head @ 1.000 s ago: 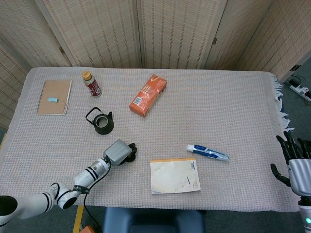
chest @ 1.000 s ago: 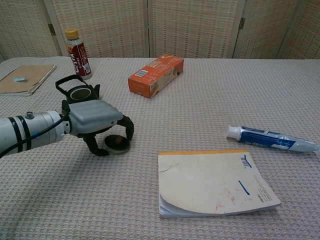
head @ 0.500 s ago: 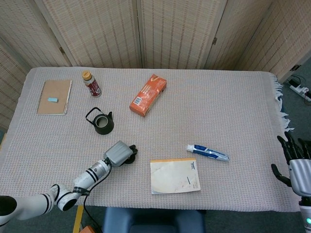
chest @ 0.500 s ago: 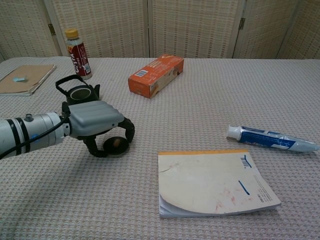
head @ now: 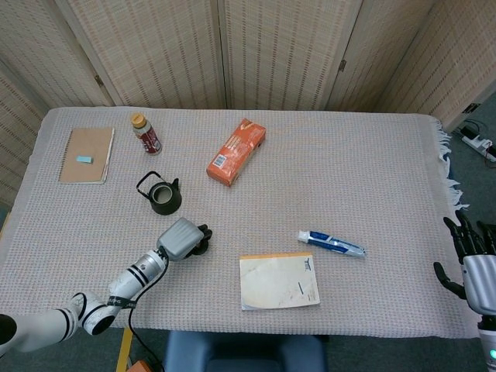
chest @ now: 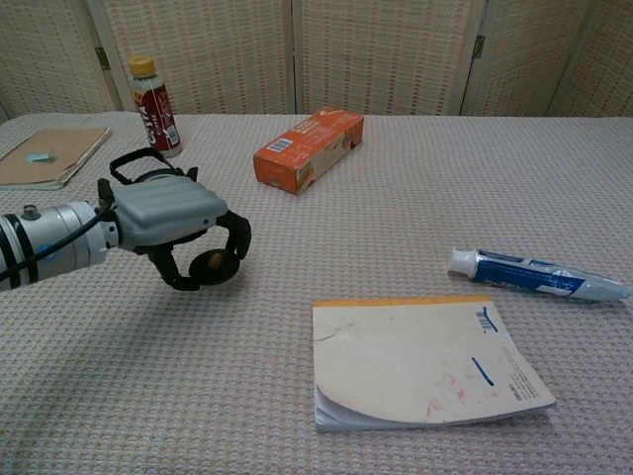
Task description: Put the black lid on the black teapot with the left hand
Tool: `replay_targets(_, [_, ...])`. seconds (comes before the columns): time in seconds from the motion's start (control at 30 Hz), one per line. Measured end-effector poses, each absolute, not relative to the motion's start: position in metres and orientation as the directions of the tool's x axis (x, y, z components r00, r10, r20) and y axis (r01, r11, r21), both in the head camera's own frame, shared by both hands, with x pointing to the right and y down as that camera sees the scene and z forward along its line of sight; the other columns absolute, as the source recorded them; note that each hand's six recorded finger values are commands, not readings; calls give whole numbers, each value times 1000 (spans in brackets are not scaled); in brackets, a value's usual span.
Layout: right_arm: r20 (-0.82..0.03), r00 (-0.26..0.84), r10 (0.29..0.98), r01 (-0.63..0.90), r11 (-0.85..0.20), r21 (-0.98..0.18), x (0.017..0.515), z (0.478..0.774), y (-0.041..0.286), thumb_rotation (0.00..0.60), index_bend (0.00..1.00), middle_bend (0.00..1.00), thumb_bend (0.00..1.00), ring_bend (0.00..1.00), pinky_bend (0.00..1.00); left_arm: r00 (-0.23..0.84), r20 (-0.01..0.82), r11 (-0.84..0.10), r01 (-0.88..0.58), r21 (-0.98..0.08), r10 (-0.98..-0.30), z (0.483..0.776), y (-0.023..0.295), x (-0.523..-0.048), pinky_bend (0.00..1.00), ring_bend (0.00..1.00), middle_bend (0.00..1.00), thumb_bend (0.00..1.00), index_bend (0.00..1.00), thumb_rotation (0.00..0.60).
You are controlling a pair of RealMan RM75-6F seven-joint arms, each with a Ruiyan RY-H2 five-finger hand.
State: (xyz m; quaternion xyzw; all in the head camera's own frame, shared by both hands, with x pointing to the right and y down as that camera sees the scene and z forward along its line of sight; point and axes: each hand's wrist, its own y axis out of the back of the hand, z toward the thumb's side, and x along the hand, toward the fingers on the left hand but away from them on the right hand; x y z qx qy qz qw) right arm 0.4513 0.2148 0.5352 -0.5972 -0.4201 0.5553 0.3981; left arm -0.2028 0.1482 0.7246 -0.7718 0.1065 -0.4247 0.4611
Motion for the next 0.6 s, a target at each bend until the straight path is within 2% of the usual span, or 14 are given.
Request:
replay_targets(0.17, [-329, 30, 944, 61, -331, -942, 451, 536, 215, 600, 0, 1, 372, 187, 66, 565, 542, -545, 184, -818, -622, 715, 115, -219, 828, 849, 421, 220, 478, 600])
replay_targets(0.37, [-334, 24, 942, 61, -335, -940, 452, 537, 216, 600, 0, 1, 372, 188, 66, 466, 556, -560, 144, -816, -689, 716, 80, -241, 828, 849, 421, 220, 463, 600])
replay_targets(0.6, [-334, 20, 942, 61, -335, -940, 453, 537, 216, 600, 0, 1, 372, 187, 66, 367, 586, -594, 105, -798, -722, 723, 59, -263, 828, 848, 421, 220, 457, 600])
